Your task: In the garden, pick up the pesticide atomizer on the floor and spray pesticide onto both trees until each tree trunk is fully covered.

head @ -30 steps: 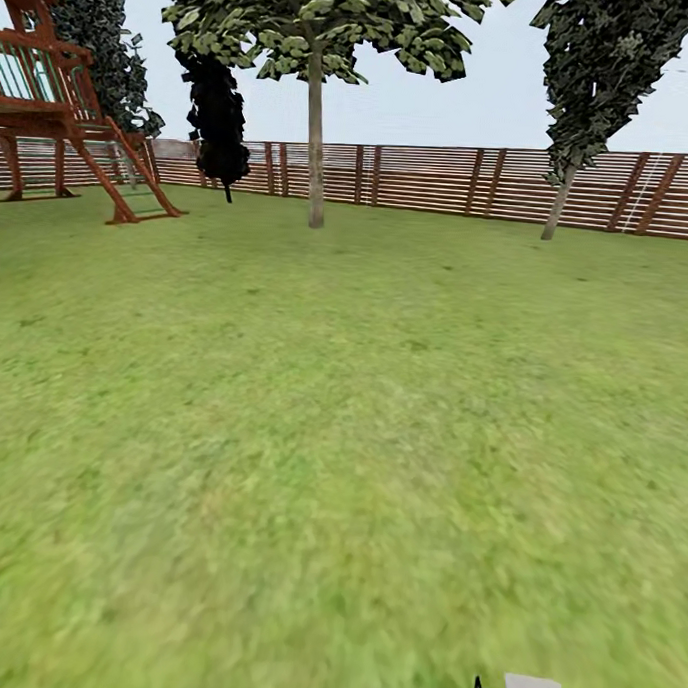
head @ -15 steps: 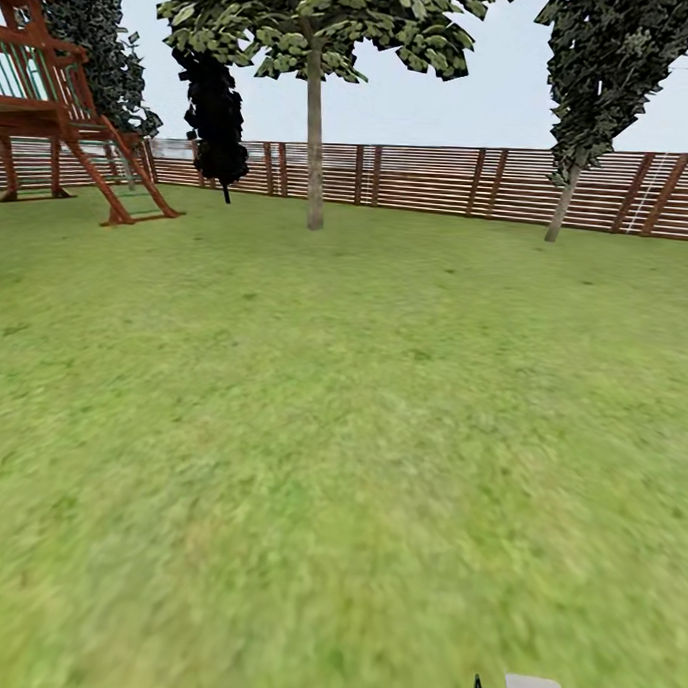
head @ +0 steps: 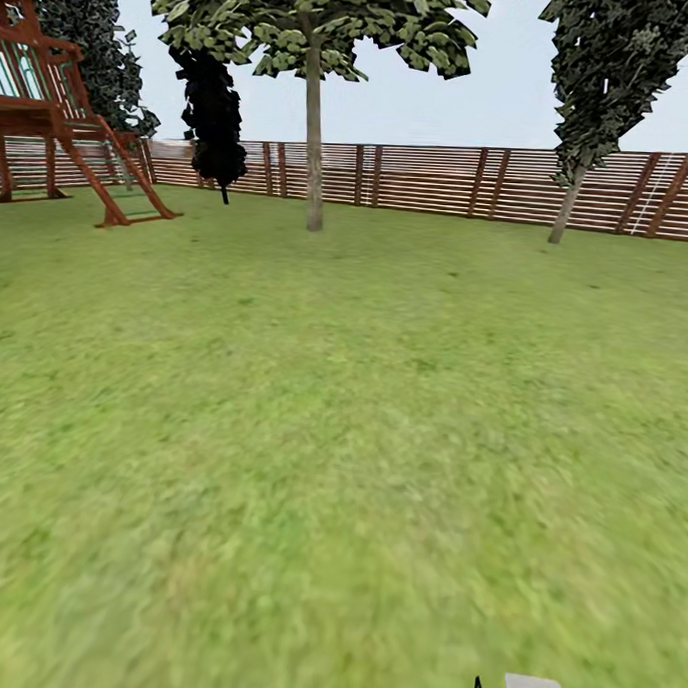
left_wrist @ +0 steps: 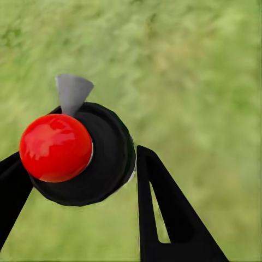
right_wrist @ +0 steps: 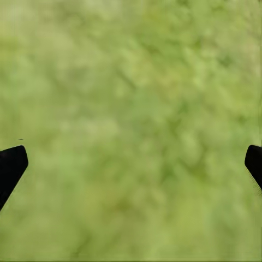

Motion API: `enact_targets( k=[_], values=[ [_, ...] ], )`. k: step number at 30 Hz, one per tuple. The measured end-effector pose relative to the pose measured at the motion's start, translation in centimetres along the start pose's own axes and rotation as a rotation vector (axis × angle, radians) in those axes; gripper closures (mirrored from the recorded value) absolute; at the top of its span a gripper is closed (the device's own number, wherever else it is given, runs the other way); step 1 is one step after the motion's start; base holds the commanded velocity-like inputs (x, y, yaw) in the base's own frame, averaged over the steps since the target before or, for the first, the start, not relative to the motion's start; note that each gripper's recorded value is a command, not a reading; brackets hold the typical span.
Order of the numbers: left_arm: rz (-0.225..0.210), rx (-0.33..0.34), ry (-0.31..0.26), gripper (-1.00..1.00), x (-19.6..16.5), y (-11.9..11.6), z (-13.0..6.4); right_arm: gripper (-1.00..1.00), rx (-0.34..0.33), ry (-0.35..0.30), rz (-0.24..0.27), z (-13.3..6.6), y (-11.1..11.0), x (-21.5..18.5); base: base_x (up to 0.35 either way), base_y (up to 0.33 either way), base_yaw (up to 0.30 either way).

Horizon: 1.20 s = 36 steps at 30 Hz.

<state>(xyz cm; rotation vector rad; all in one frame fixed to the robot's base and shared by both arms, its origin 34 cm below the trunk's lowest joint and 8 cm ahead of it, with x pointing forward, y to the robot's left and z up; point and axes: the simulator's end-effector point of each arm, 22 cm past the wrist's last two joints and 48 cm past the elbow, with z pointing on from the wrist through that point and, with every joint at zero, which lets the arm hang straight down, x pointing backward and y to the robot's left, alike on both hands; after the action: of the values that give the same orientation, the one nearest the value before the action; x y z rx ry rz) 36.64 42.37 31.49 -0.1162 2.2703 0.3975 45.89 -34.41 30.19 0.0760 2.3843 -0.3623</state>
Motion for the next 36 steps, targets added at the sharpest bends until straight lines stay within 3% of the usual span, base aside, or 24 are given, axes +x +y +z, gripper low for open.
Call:
enact_targets(
  k=[33,36],
  values=[
    [-0.003,-0.001,-0.028,1.0,-0.55,0.07,-0.06,-1.0,0.0,0.0,0.0,0.0,0.0,0.0,0.34,0.0,0.0],
    [-0.019,-0.016,-0.027,1.0,-0.53,0.46,-0.06,-1.0,0.0,0.0,0.0,0.0,0.0,0.0,0.34,0.0,0.0]
  ],
)
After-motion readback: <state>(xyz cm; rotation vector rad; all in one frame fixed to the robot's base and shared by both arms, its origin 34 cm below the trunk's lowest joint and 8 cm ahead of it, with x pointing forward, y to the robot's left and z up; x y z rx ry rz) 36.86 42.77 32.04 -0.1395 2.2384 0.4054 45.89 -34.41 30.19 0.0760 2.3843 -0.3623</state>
